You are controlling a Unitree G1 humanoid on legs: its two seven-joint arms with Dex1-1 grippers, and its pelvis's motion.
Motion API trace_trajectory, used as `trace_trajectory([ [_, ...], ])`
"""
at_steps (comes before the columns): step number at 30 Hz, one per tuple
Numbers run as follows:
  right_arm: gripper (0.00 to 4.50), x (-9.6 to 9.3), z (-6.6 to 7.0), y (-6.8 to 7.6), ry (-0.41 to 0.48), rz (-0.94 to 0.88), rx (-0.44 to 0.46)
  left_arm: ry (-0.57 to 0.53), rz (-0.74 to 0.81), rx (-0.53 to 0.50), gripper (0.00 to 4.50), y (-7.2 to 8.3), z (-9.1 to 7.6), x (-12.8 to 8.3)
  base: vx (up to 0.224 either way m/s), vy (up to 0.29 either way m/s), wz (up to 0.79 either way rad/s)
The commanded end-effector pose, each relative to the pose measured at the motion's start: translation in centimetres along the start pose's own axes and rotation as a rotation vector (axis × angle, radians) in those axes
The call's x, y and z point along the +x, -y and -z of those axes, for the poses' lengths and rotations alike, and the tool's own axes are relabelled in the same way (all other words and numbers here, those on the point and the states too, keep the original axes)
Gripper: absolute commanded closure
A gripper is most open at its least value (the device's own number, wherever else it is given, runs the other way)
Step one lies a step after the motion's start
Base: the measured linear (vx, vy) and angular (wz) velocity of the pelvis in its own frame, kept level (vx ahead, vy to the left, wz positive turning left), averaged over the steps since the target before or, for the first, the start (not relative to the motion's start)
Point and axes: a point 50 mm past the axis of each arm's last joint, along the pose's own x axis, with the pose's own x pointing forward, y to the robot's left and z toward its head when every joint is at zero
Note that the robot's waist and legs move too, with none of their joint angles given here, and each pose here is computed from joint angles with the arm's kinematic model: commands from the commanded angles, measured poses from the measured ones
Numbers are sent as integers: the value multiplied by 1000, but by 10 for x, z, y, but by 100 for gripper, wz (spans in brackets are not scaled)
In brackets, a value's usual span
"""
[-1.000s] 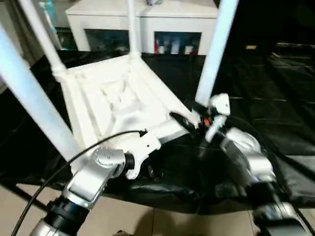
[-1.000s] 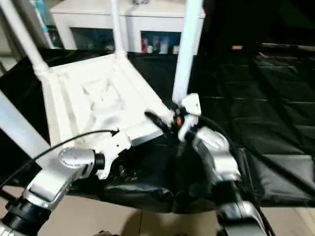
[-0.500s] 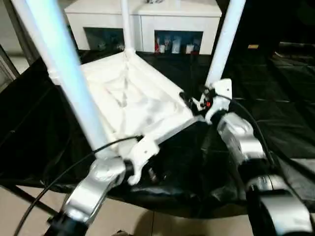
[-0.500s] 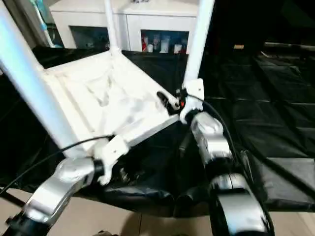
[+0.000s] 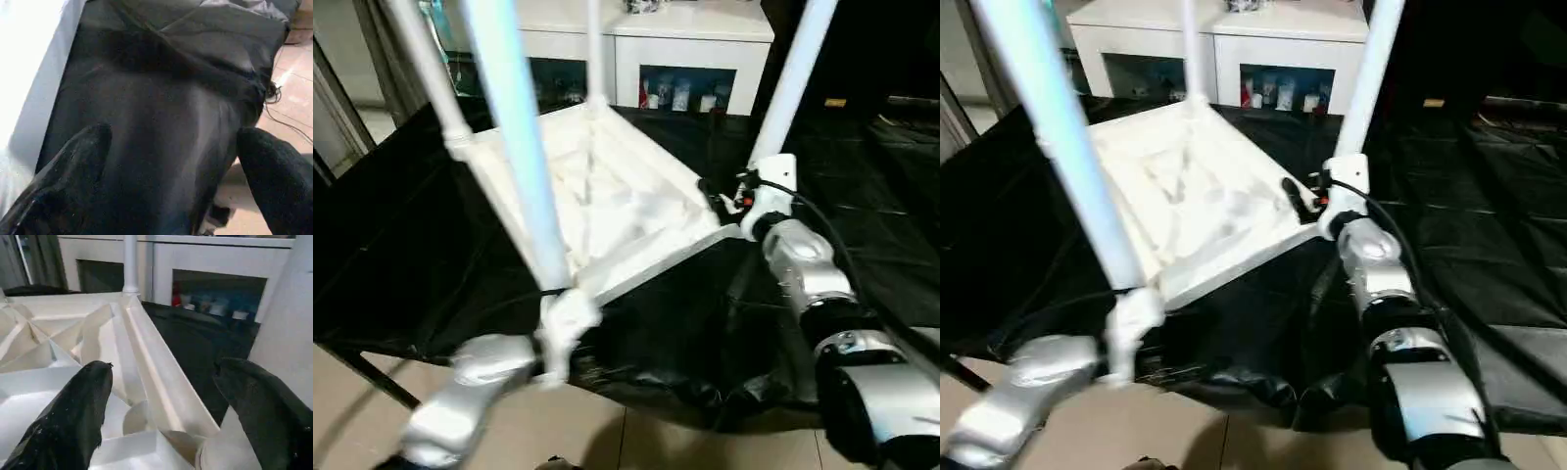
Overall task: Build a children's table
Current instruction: Rotate table base
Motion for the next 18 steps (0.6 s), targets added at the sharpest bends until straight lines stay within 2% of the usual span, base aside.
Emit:
trace_trajectory([
  [1, 56, -3, -5, 10, 38, 4, 2, 11, 49, -62, 1, 1, 2, -15, 0, 0, 0],
  [6, 56, -6, -4, -9, 93, -171, -1, -43, 143, -141, 1, 9, 12, -37, 0, 0, 0],
  [8, 56, -12, -5, -21, 140, -321, -5, -54, 101, -152, 1, 2, 17, -54, 0, 0, 0],
  [11, 56, -22, -1, -30, 138, -452, -12, -51, 44, -184, 1, -7, 23, -75, 0, 0, 0],
  [12, 56, -22, 0, -30, 138, -454, -13, -51, 43, -185, 1, -7, 23, -75, 0, 0, 0],
  [13, 56, -29, 5, -32, 127, -499, -34, -69, 12, -205, 1, -12, 26, -91, 0, 0, 0],
  [16, 56, -36, 12, -29, 98, -496, -46, -64, -50, -215, 1, -19, 25, -105, 0, 0, 0],
  [17, 56, -40, 20, -22, 66, -448, -63, -4, -122, -201, 1, -30, 16, -114, 0, 0, 0],
  [18, 56, -41, 22, -20, 56, -433, -69, 19, -143, -194, 1, -33, 12, -116, 0, 0, 0],
])
